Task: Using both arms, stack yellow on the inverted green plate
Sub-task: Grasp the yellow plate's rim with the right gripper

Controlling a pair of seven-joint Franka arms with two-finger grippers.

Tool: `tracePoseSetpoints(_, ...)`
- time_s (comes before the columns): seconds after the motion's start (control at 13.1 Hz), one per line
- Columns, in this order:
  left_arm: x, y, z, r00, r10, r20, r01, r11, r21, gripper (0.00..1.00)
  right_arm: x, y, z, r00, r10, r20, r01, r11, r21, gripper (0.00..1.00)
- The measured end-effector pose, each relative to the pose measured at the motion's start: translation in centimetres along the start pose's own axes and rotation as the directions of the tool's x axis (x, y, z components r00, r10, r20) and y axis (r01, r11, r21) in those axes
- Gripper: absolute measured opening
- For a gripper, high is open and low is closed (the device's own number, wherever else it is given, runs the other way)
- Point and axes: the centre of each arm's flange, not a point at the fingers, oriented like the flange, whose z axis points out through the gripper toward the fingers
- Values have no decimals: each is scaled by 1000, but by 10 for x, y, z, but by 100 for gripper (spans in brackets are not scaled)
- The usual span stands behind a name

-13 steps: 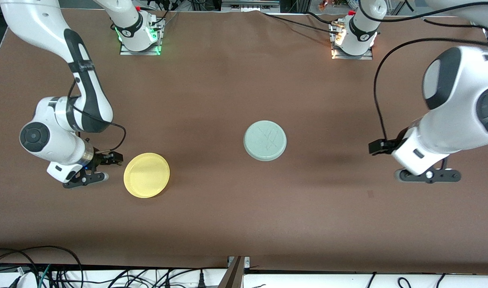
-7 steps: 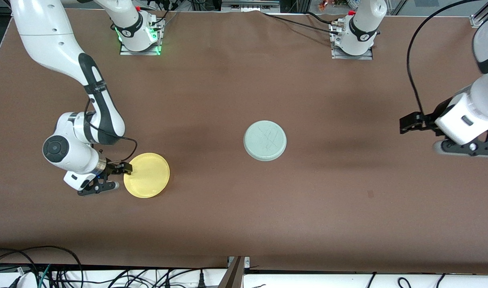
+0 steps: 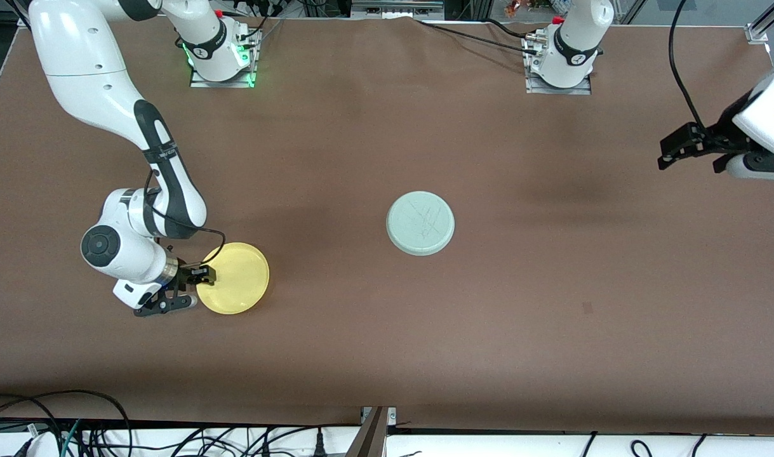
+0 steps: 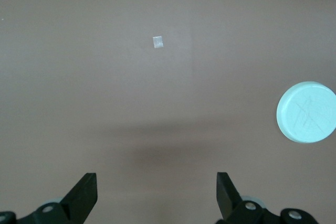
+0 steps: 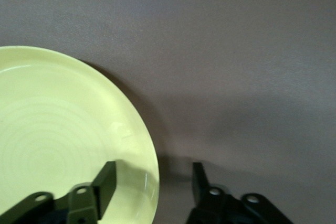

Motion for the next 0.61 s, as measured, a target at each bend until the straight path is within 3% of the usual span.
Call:
tracePoseSetpoints(0.08,-2,4,1,1000,13,-1,-13,1000,19,100,0,-1,2,1000,2,-2,-2,1000,3,52)
tracePoseSetpoints(0.15,-2,9,2,1000,25,1,-25,999,34,100,1,-1,1,1000,2,-4,-2,1000,3,52)
tracePoseSetpoints(0.46,-2,12,5,999,33,7,-34,998,47,100,5,-3,-9,1000,7,6,-7,1000,17,6)
tracePoseSetpoints(0.61,-1,12,5,999,33,7,-34,998,47,100,6,-3,-21,1000,12,19,-13,999,30,4)
